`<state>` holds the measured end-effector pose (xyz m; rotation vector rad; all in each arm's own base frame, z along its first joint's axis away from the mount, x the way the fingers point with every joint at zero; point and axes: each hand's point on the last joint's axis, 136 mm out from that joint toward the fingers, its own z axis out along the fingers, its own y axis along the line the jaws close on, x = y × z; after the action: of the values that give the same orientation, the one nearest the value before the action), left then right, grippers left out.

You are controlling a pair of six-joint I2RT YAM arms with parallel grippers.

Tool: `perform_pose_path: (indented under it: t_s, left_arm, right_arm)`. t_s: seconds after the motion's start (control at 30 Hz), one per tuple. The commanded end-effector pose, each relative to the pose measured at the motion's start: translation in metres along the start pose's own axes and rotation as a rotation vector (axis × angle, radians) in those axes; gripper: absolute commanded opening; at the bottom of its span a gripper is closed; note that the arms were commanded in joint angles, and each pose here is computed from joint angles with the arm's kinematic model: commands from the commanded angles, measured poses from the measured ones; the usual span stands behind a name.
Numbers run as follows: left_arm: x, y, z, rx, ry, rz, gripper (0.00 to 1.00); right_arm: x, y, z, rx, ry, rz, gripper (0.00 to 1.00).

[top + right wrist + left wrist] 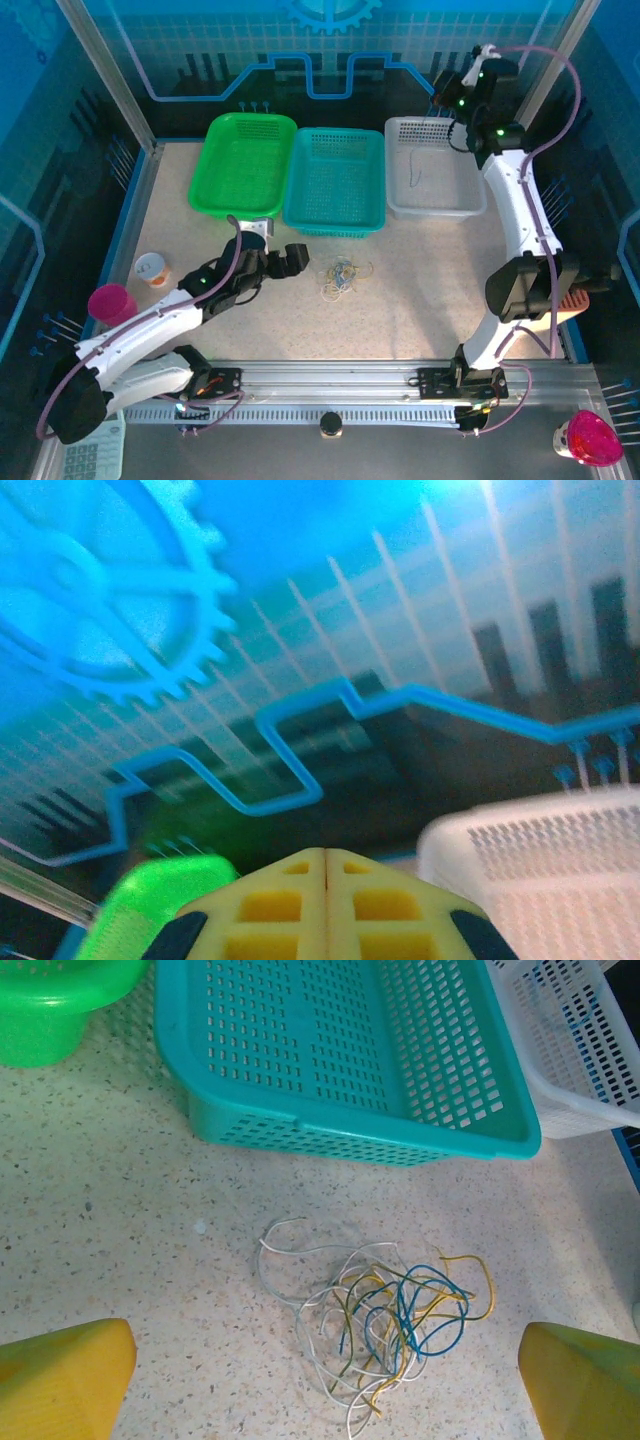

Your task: Untangle the cables

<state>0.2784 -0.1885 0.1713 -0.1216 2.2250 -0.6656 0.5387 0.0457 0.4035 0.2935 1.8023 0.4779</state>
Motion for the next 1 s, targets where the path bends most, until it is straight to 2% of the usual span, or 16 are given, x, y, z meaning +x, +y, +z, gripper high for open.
perform_pose_path:
  t_s: [0.0, 0.1, 0.17, 0.2, 0.23, 0.33, 0.53, 0.67, 0.8, 0.97]
  left_arm:
    - [-0.011, -0.012, -0.004, 0.038, -0.007, 0.000, 0.99]
    - [-0.011, -0.015, -0.006, 0.052, 0.000, -0.002, 0.99]
    - [-0.012, -0.017, -0.008, 0.059, 0.002, -0.002, 0.99]
    - [-0.012, -0.018, -0.009, 0.064, 0.003, -0.003, 0.99]
    - [-0.011, -0.018, -0.009, 0.067, 0.005, -0.006, 0.99]
    - [-0.010, -0.019, -0.010, 0.075, 0.009, -0.017, 0.99]
    - [-0.005, -0.019, -0.005, 0.081, 0.024, -0.039, 0.99]
    - [0.000, -0.016, -0.001, 0.073, 0.039, -0.048, 0.99]
    - [0.005, -0.013, 0.003, 0.068, 0.049, -0.056, 0.99]
    - [0.014, -0.008, 0.009, 0.065, 0.067, -0.075, 0.99]
  right_arm:
    - [0.034, -0.034, 0.019, 0.093, 0.048, -0.016, 0.00]
    - [0.067, -0.052, 0.030, 0.122, 0.111, 0.003, 0.04]
    - [0.078, -0.057, 0.033, 0.131, 0.139, -0.001, 0.23]
    - [0.078, -0.056, 0.033, 0.127, 0.144, -0.004, 0.37]
    - [0.076, -0.054, 0.032, 0.125, 0.147, -0.008, 0.48]
    - [0.057, -0.041, 0.022, 0.103, 0.126, -0.021, 0.59]
    - [0.036, -0.011, -0.006, 0.031, 0.086, -0.022, 0.62]
    - [0.046, 0.019, -0.028, -0.047, 0.095, -0.020, 0.62]
    - [0.091, 0.058, -0.061, -0.142, 0.155, -0.068, 0.62]
    - [0.186, 0.084, -0.103, -0.232, 0.313, -0.127, 0.62]
